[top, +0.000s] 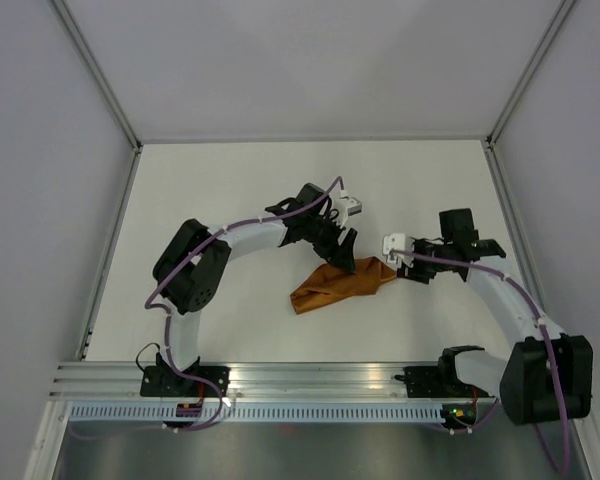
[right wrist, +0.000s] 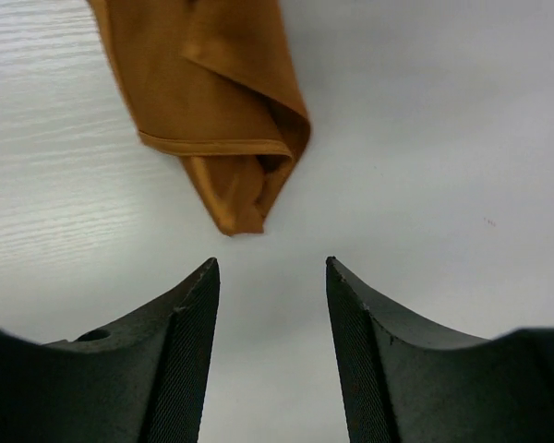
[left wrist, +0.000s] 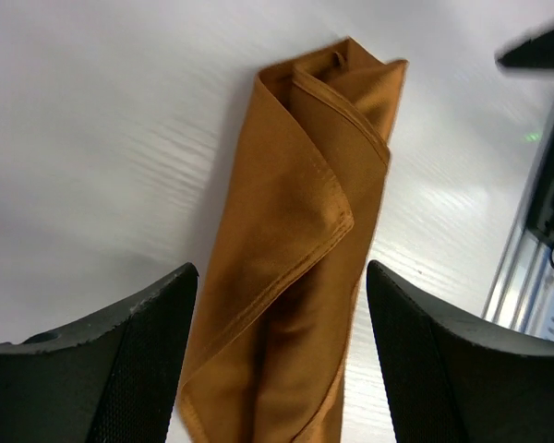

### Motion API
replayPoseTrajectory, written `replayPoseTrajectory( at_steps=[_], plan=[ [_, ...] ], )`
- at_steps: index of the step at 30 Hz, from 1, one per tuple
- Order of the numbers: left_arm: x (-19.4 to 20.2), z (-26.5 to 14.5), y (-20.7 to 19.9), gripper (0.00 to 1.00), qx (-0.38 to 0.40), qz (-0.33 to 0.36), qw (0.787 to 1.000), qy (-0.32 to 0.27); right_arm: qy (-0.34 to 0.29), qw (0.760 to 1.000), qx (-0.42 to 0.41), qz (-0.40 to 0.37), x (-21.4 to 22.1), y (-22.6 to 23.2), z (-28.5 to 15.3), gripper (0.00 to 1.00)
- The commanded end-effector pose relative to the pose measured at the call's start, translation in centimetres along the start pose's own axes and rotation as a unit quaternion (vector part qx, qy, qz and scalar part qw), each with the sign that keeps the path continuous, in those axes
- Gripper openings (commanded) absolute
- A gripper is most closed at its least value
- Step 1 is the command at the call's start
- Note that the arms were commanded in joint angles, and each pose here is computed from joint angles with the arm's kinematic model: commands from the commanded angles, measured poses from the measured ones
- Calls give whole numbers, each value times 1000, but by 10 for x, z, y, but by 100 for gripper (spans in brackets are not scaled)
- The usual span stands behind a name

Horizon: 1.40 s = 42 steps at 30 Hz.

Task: Fold the napkin, place the utensils inside, and roll it up
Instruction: Adjust the napkin at the center of the board, then roll the napkin at the center of the board.

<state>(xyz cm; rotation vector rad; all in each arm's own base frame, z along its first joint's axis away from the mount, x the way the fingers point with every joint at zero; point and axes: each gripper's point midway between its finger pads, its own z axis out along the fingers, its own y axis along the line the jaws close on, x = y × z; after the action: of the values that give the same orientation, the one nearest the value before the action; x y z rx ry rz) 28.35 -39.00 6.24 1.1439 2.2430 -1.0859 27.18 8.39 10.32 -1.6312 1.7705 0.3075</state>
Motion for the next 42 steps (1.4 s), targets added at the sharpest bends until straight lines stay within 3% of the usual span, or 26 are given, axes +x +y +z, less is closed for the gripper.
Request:
replayPoseTrajectory(
  at_steps=[1,12,22,33,42],
  plan=[
    [-42,-31,9,78,-53,-8,995,-81,-27,994,11,-105,-12,24,14,57],
    [-43,-51,41,77,-137,-131,972,-141,-34,981,-5,-190,-36,43,44,59],
    [-33,-57,41,77,-146,-152,965,-158,4,972,-37,-231,-17,73,65,51],
    [-37,-61,39,77,-147,-151,962,-172,17,965,26,-259,-14,71,86,47],
    [-36,-60,39,77,-143,-149,963,-171,13,969,36,-244,-19,67,87,33]
  ],
)
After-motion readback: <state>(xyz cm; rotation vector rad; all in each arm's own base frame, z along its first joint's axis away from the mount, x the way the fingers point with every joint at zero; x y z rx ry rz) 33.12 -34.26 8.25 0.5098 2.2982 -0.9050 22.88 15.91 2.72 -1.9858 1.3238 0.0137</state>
